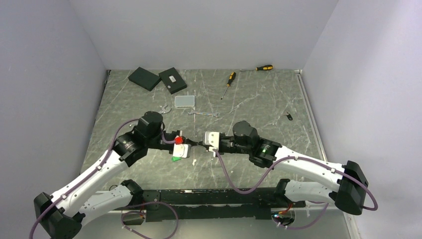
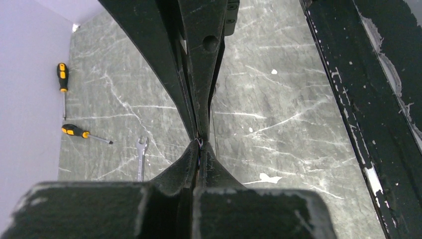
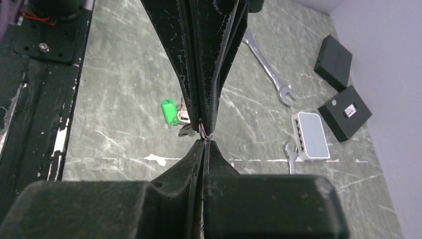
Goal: Put the keys on the keyring
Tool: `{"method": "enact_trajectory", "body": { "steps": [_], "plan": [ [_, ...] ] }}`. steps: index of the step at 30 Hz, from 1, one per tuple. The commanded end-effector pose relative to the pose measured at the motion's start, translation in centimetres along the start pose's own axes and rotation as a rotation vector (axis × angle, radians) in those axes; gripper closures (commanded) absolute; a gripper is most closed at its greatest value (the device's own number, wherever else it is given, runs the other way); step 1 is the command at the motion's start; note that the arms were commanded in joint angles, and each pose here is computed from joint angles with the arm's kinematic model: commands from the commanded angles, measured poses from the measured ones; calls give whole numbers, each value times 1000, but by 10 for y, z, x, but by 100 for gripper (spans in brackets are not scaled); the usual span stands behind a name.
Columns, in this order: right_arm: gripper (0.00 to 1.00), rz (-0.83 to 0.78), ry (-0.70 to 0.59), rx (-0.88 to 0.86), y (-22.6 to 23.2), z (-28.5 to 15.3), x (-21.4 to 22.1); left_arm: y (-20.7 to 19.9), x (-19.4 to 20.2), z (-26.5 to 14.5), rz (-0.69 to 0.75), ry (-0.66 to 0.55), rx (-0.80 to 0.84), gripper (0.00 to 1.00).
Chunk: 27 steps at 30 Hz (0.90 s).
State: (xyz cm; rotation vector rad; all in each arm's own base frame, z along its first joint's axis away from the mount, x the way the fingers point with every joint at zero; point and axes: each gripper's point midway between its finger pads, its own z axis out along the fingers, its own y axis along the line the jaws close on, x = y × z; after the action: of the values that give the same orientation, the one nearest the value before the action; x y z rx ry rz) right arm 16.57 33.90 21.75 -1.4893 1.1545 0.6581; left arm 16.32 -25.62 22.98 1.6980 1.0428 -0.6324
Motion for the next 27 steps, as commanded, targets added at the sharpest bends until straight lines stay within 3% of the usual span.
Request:
{"method": "enact_trajectory", "body": {
  "steps": [1,5,10,14,18,27],
  "plan": [
    [96,-53,-97,35,-12,-7,-34,15,-43,-12,37,-144,-69,100],
    [84,-64,-122,38,-12,-11,-40,22,-67,-25,20,-247,-106,100],
    [82,-81,-190,53,-11,-20,-55,25,-88,-38,-2,-358,-131,100],
    [87,-89,-219,63,-12,-24,-61,26,-97,-44,-31,-427,-145,100],
    [99,-90,-217,50,-10,-24,-62,30,-111,-48,-41,-518,-168,100],
    [100,-93,-230,32,-7,-26,-65,26,-135,-56,-59,-648,-111,100]
  ]
}}
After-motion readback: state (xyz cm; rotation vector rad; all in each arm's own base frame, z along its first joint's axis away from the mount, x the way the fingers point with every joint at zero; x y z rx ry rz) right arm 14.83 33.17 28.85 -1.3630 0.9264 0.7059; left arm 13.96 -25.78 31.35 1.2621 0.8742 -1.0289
